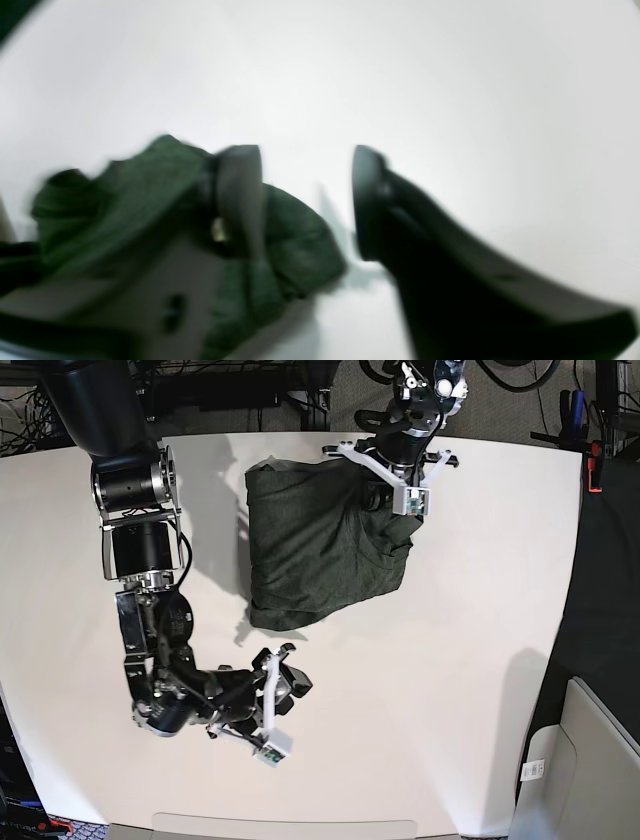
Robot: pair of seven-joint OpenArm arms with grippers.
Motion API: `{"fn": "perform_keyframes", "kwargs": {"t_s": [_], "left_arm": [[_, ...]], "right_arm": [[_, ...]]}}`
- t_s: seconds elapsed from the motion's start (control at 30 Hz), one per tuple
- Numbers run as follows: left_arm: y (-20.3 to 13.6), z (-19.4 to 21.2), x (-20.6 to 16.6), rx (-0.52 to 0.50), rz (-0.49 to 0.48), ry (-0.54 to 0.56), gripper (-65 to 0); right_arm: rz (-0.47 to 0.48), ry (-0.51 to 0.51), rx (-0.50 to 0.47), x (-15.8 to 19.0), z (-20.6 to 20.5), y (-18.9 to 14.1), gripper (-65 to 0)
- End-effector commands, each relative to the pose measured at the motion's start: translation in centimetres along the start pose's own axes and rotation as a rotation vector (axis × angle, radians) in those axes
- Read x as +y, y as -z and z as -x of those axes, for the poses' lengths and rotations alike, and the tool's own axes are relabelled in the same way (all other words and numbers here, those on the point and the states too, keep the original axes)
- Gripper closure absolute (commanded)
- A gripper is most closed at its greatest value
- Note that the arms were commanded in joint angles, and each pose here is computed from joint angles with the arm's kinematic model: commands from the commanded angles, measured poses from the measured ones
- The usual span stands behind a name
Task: Fold the T-shirt properly
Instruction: 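Grasp the bundle's opposite edge with the right gripper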
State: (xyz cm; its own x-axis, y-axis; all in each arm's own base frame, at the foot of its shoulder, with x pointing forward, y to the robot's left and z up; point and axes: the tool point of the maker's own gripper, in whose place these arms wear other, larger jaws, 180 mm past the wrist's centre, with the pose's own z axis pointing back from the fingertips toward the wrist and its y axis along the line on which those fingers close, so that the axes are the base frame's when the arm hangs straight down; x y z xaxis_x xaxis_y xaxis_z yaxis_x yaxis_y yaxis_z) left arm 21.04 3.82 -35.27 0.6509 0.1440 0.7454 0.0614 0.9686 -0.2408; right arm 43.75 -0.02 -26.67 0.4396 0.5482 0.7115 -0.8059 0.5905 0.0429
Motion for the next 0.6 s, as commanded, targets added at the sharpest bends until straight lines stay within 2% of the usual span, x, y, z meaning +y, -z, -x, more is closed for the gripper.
{"fn": "perform_keyframes", "kwargs": {"t_s": [0.0, 0.07, 0.23, 0.37, 0.57], "left_arm": [[-0.3, -0.9, -0.8, -0.039, 0.023, 0.002, -2.0], [-0.3, -0.7, -1.5, -0.031, 0.043, 0.005, -1.1], [-0.4, -0.5, -1.7, -0.023, 0.047, 0.006, -1.1], [-0.6, 0.1, -1.4, -0.006, 0.037, 0.002, -1.1], [-1.5, 2.2, -1.4, 0.046, 0.029, -0.010, -1.1]], "right_arm": [[0.017, -0.053, -0.049, 0.0, -2.6, -0.5, -17.7], [0.063, -0.095, 0.009, 0.0, -2.0, 0.3, -13.1], [0.156, -0.128, 0.135, -0.6, 0.9, 1.4, -12.5], [0.168, -0.124, 0.183, -0.4, 2.8, 2.0, -12.5], [0.155, -0.109, 0.207, -0.3, 4.0, 2.5, -12.5]]}}
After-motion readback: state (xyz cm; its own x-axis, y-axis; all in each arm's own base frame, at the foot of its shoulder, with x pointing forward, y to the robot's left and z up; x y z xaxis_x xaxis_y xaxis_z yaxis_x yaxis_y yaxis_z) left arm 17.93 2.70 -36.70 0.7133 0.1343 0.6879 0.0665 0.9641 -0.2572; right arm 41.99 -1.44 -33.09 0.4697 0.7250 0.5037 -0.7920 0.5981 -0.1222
